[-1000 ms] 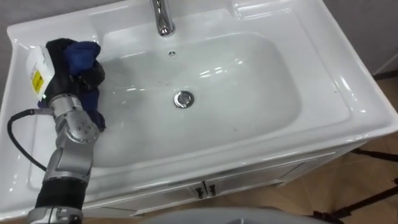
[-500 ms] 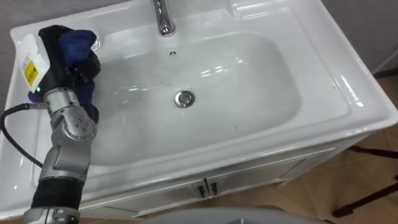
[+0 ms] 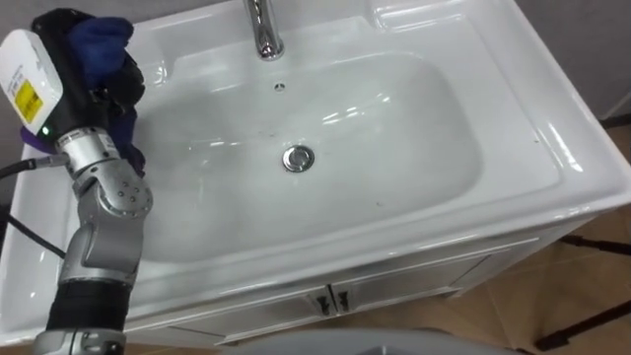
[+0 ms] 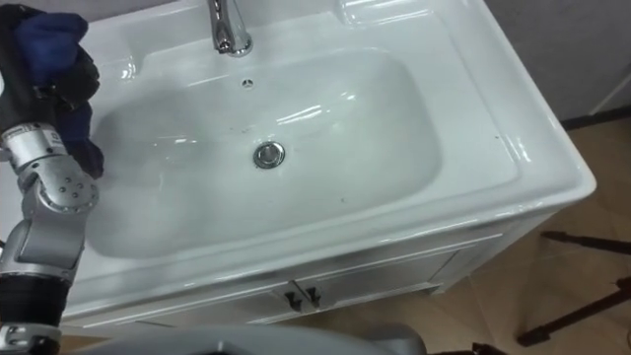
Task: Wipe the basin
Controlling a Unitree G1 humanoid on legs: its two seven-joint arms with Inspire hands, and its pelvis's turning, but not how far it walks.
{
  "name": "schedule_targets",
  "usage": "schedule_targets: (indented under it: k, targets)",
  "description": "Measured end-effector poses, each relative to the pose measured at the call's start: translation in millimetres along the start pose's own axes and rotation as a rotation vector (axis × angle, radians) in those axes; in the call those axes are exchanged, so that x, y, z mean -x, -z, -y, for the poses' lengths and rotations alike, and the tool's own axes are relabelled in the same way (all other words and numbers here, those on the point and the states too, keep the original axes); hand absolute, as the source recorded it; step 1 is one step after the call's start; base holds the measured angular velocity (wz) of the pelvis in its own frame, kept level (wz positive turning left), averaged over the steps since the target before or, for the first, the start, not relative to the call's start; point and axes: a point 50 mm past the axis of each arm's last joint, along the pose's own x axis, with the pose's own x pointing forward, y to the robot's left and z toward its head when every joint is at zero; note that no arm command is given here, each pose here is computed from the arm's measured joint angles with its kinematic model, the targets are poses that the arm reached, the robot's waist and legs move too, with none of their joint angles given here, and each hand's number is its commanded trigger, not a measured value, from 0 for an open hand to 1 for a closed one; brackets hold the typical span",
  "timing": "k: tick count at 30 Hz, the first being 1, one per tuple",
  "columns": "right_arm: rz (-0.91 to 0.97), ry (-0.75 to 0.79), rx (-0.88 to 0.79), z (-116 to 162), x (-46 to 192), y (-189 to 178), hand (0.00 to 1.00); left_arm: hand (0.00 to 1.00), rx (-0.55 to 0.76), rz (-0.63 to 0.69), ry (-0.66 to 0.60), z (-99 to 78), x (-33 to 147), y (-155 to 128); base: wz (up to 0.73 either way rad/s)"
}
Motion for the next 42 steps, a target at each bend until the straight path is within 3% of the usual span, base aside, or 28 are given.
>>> schedule_targets:
  k: [11, 20, 30, 42]
  targets:
    - [-0.001, -0.001, 0.010, 0.4, 0.1, 0.7, 0.00, 1.00, -0.018, -0.037, -0.066, -12.1, -4.4, 9.8, 0.06]
    - [-0.006, 0.002, 0.013, 6.4, 0.4, 2.2, 0.00, 1.00, -0.052, -0.075, -0.050, -14.0, 4.2, 21.5, 0.03]
    - [-0.011, 0.017, 0.056, 12.8, 1.1, 7.1, 0.00, 1.00, -0.105, -0.155, -0.089, -31.0, 10.6, 45.9, 0.00]
    - [-0.007, 0.026, 0.058, 13.0, 1.1, 6.0, 0.00, 1.00, -0.166, -0.229, -0.038, -27.3, 24.2, 66.6, 0.00]
